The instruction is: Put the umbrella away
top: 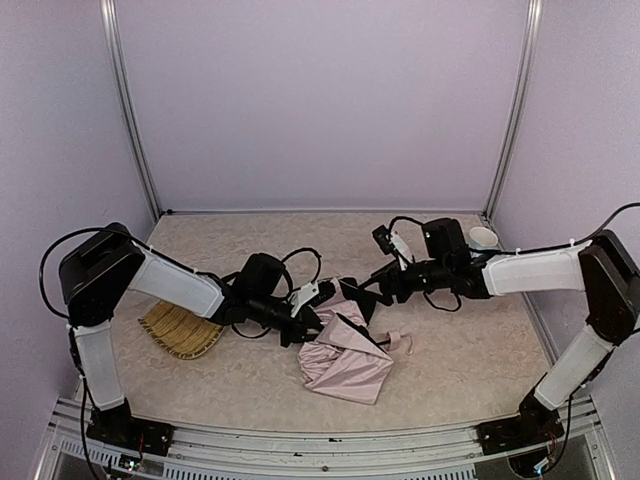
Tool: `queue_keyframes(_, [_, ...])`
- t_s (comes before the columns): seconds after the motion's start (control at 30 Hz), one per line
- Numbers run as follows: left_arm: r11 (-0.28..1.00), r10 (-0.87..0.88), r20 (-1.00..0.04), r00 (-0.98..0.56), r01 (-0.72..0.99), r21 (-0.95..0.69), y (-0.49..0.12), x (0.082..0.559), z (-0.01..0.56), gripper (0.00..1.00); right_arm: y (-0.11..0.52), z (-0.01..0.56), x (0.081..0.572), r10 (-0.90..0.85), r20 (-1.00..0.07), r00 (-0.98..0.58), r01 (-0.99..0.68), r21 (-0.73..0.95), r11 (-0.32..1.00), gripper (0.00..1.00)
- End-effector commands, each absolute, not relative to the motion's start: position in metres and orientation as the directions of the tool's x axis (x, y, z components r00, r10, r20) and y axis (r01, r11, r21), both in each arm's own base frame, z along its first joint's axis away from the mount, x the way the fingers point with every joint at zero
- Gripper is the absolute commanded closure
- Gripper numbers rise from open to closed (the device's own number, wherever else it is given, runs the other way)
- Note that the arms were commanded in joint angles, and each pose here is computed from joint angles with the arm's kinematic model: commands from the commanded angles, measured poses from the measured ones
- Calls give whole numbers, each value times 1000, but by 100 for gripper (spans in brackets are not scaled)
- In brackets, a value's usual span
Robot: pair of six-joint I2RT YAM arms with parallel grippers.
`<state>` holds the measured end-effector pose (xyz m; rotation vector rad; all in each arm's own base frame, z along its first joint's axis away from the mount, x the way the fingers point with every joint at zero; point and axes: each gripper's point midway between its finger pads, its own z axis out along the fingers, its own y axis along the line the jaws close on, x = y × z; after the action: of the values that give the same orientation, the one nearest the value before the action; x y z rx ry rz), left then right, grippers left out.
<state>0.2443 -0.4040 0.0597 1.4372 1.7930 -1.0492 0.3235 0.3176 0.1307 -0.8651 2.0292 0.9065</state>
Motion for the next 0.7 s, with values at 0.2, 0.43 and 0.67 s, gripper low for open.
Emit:
queue_keyframes(0.2, [182,577,-735,-356,933,-310,-384,253,13,100,337,146,228,-387,-834,-394,-914,312,259,35])
queue_keyframes(0.43, [177,588,-728,-352,935,-309,-383,252,11,100,361,113,227,-459,-766,-450,-891,353,285,48])
queue_keyframes(0.67, [229,571,-738,-359,933,-277,-382,266,23,51,369,148,218,-382,-815,-436,-900,387,200,91])
